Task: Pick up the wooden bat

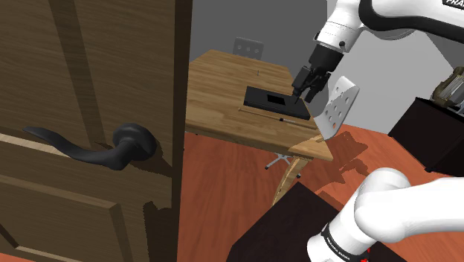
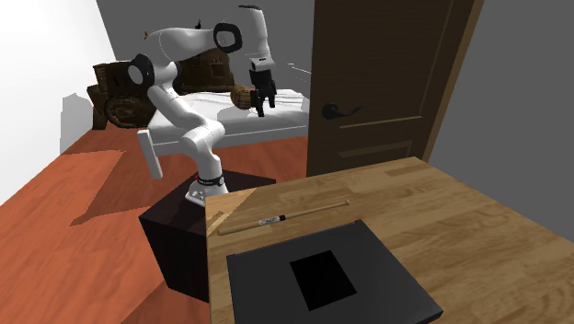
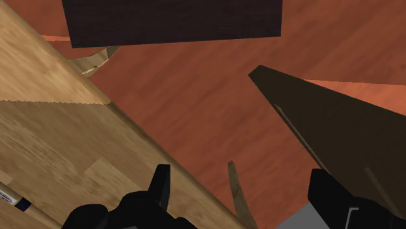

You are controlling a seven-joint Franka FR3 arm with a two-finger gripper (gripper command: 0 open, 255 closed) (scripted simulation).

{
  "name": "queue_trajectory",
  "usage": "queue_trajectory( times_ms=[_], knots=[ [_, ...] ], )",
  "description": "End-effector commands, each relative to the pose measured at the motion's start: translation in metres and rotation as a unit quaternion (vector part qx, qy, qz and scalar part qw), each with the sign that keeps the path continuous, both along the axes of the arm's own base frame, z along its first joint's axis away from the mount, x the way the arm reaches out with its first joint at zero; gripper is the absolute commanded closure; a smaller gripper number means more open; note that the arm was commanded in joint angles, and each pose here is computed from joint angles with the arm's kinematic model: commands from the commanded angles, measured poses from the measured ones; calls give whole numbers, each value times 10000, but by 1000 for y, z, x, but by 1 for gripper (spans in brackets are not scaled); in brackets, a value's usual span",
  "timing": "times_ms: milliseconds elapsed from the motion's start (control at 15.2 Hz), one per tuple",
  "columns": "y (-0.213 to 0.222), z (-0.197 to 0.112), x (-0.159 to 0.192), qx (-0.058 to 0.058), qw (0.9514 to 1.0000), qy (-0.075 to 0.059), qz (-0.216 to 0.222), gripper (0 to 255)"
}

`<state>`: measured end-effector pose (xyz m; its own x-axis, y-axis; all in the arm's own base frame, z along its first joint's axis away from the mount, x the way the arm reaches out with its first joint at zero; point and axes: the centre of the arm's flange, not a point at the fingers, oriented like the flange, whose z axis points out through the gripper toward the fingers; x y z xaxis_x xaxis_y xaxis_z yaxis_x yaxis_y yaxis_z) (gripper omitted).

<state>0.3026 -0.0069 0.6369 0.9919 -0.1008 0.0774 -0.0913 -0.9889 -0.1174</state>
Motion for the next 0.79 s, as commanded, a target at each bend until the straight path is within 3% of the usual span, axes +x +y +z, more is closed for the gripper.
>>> queue_trajectory(
  times_ms=[0, 330, 726],
  knots=[
    [0, 0, 0, 0, 10000, 0, 0, 0],
    [-53, -34, 18, -94, 9980, 63, 614, 0],
    [-114, -73, 48, -205, 9906, 139, 1347, 0]
  ],
)
